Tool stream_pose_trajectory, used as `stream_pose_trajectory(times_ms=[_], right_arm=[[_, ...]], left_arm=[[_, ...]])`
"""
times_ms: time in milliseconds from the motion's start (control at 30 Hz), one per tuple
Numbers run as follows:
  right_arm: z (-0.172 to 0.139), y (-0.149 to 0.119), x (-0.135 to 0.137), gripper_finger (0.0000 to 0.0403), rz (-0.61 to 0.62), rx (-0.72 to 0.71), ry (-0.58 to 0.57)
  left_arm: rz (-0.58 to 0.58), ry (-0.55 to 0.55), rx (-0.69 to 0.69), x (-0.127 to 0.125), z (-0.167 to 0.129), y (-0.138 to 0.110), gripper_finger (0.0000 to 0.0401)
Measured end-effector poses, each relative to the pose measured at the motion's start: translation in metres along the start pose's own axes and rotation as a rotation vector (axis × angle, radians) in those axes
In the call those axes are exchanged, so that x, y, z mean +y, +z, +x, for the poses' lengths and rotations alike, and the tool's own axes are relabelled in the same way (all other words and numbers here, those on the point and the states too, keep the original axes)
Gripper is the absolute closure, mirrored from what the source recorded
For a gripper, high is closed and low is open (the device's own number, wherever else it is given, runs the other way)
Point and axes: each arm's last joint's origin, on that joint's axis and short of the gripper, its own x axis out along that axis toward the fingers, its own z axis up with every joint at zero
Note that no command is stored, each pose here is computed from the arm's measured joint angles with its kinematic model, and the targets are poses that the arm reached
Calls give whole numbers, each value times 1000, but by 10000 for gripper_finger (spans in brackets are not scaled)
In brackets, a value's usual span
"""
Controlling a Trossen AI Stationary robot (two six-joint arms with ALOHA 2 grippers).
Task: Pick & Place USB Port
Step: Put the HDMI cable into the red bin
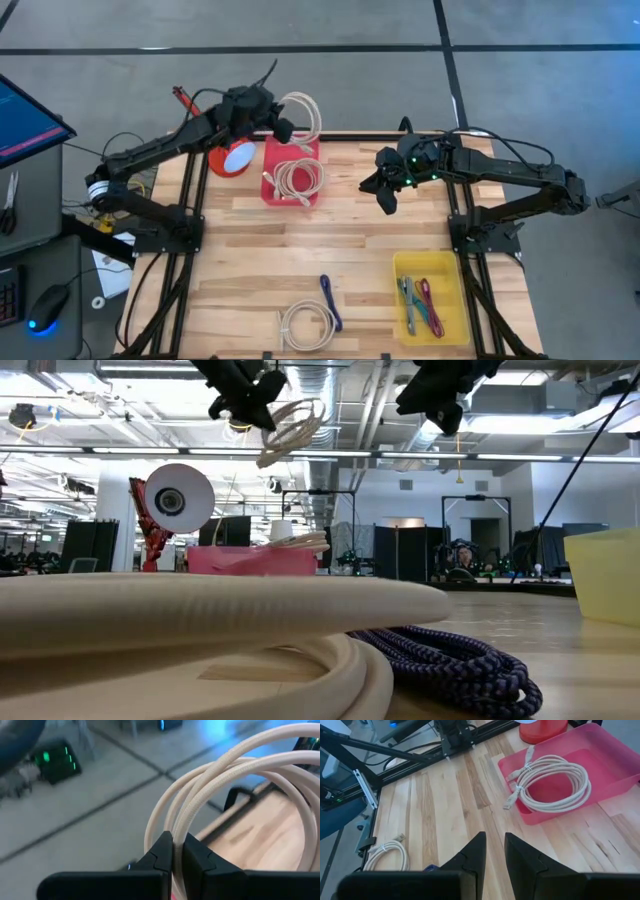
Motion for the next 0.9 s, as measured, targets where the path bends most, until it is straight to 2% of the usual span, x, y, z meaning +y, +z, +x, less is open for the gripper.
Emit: stream_pose_trajectory(times_ms=[233,500,800,900], right_arm=[[0,0,0,340,-9,-1,-4],[0,0,0,340,-28,0,-5],[0,-2,-1,340,-23,22,-10],[0,-2,-1,340,-24,20,-17]], left_arm=[[-109,-82,150,21,25,-7,386],[-121,-127,285,17,68,-31,386],[-98,-85,495,9,96,-65,386],[-91,-70,517,11,100,-69,386]])
